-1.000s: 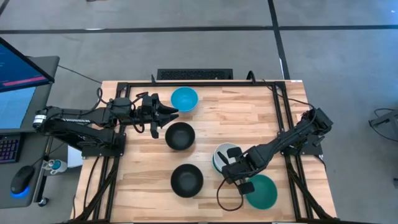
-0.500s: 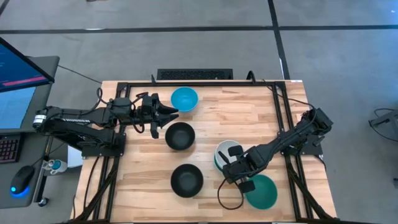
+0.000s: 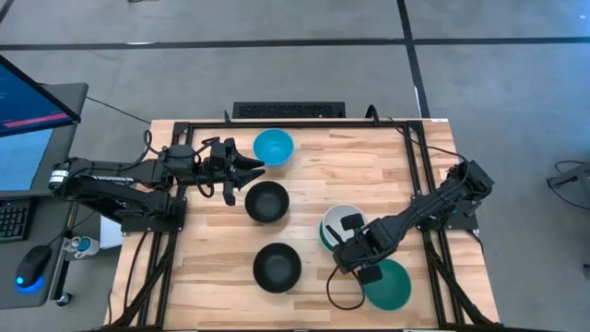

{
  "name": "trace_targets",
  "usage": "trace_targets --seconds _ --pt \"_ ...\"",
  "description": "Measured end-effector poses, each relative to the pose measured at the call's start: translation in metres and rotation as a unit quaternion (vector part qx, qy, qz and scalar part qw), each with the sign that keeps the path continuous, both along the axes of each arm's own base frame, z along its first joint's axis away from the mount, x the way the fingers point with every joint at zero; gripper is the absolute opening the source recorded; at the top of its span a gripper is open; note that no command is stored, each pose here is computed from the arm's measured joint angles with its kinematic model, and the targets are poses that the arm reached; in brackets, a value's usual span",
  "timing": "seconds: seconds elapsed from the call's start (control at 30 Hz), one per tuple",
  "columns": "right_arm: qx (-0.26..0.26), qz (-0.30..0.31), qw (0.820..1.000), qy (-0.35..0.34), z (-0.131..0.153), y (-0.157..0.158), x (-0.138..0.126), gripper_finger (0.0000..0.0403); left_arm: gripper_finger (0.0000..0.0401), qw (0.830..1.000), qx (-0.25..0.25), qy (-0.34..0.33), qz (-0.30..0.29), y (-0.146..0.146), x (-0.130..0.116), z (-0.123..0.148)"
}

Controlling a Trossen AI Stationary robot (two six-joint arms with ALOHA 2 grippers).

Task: Nest bowls inside each other
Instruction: Stack the white bowl on top of the light blue bowl

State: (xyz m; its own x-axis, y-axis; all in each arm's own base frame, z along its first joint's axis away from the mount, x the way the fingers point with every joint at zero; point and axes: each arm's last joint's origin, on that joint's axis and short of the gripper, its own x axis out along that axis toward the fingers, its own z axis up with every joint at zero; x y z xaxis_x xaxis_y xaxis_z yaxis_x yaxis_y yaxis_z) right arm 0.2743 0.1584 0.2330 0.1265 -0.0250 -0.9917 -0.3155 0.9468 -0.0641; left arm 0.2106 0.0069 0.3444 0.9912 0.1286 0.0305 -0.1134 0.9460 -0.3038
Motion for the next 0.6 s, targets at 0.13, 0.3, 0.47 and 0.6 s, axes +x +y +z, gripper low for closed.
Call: trace_targets --seconds 0.13,0.3,0.47,0.6 --pt "0.002 -0.001 1.0 -0.005 0.0 -0.0001 0.0012 0.0011 0.0115 1.0 0.0 0.0 0.0 0.0 0.0 0.0" --pt "0.003 -0.006 1.0 -0.007 0.0 -0.0027 0.0033 0.0049 0.0115 1.0 0.0 0.0 0.0 0.0 0.0 0.0" --pt "0.006 -0.009 1.0 -0.009 0.0001 -0.0041 0.0048 0.0063 0.0115 1.0 -0.001 0.0 0.0 0.0 0.0001 0.0" --pt "0.009 -0.009 1.0 -0.011 0.0002 -0.0037 0.0054 0.0065 0.0115 1.0 -0.001 0.0 0.0 0.0001 0.0 0.0"
